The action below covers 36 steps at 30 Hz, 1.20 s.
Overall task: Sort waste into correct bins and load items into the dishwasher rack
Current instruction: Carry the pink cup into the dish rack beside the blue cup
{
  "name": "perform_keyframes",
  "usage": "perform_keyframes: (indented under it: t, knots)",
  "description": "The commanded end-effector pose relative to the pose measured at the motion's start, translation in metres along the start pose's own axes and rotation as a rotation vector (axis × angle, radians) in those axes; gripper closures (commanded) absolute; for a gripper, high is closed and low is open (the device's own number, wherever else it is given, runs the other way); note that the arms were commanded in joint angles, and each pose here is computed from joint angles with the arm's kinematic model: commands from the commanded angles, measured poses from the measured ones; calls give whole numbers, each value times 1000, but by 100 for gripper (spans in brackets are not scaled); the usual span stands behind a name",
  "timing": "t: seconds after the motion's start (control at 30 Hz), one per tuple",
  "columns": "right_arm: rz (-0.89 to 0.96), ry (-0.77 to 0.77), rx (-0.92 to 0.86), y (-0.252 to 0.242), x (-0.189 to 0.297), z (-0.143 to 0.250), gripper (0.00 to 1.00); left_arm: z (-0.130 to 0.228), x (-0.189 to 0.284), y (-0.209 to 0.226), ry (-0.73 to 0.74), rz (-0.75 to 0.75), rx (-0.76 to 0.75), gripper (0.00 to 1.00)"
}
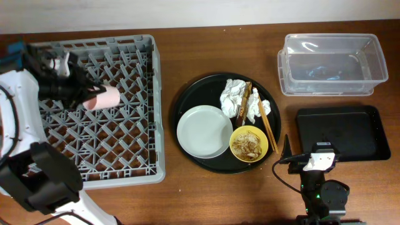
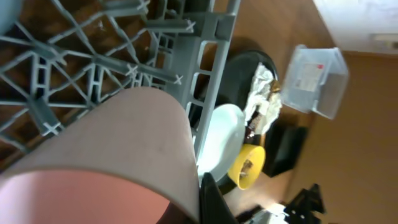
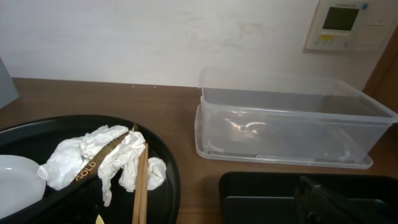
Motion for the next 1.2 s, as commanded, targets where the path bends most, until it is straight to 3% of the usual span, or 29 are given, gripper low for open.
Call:
perform_keyframes:
  t: [0.0,0.27,0.43,0.63,0.83,1.17]
  knots:
    - [16,0,6,-3,0,2,1,10,-6,16,-20,110,21,99]
    - [16,0,5,-3,0,2,1,26,-11,58,-85,210,146,98]
    - [15,0,5,-3,0,2,1,34,-11,68,-78,207,189,83]
    - [15,0,5,-3,0,2,1,34,-3,89,-102,126,190,79]
    - [16,0,5,-3,0,2,1,32,17,106,-142,69,214,66]
    - [15,0,5,-3,0,2,1,23,65,110,-132,-163,268,63]
Point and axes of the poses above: each gripper's point midway between its finger pads, its own x axis back along the fingers, its own y axis along the line the jaws close on, z = x × y, the point moved 3 cm from there along x, back along the fingers, and after that the axes turned 12 degrees about -x, right-handed, at the moved point
